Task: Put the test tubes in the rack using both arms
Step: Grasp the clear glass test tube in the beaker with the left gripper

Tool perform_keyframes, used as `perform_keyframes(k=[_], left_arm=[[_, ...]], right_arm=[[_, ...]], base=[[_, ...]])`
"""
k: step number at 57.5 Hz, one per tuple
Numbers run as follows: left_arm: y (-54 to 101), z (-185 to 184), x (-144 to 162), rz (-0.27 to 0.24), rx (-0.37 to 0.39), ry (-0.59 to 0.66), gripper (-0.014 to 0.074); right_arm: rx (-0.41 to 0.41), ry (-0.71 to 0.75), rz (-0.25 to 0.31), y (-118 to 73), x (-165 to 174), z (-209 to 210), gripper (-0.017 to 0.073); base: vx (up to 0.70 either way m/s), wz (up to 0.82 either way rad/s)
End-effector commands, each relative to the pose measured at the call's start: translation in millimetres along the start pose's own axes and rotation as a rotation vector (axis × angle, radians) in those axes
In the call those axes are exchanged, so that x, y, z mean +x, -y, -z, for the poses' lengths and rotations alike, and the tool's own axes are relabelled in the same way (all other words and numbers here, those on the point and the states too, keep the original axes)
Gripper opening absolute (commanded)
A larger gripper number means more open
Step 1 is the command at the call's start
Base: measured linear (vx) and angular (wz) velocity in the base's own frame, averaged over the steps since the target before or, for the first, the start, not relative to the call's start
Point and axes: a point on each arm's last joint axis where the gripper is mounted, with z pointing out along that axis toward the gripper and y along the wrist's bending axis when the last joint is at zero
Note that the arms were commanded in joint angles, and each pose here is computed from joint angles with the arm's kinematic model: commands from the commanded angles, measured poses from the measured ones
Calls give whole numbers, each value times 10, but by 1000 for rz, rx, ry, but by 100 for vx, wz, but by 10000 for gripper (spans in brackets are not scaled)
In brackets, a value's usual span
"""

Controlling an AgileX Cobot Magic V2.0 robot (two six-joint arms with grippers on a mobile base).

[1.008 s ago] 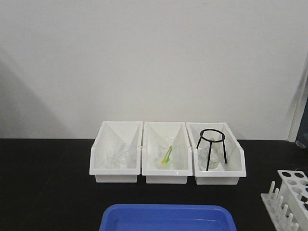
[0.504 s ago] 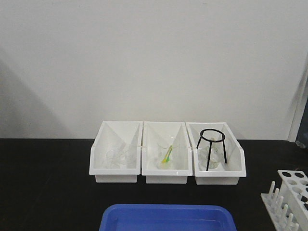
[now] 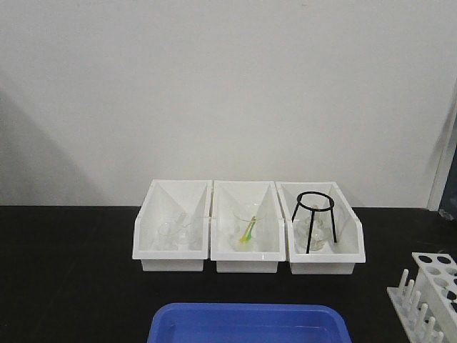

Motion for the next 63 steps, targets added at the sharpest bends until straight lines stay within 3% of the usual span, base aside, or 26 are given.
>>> perform_keyframes(k=[1, 6, 19, 32, 40, 46, 51, 63], left_arm=[[-53, 42, -178, -4, -33, 108, 637], [-57, 44, -191, -3, -37, 119, 659], [-51, 41, -173, 19, -32, 107, 621], [100, -17, 351, -95, 7, -26, 557], [217, 0, 783, -207, 43, -110, 544], [240, 43, 1063, -259, 42, -164, 544], [202, 70, 1176, -282, 10, -164, 544], [50, -55, 1280, -261, -81, -127, 544]], right_arm=[[9, 114, 6, 16, -197, 21, 651], [9, 114, 6, 16, -197, 21, 731], [8, 111, 6, 15, -195, 20, 708], [8, 95, 6, 15, -178, 19, 630], [8, 96, 6, 15, -179, 19, 558], [8, 97, 7, 15, -180, 19, 512], [8, 98, 7, 15, -181, 19, 478], [8, 98, 25, 14, -181, 19, 428]], base=[[0, 0], [0, 0], [0, 0], [0, 0], [0, 0], [0, 0], [0, 0], [0, 0]])
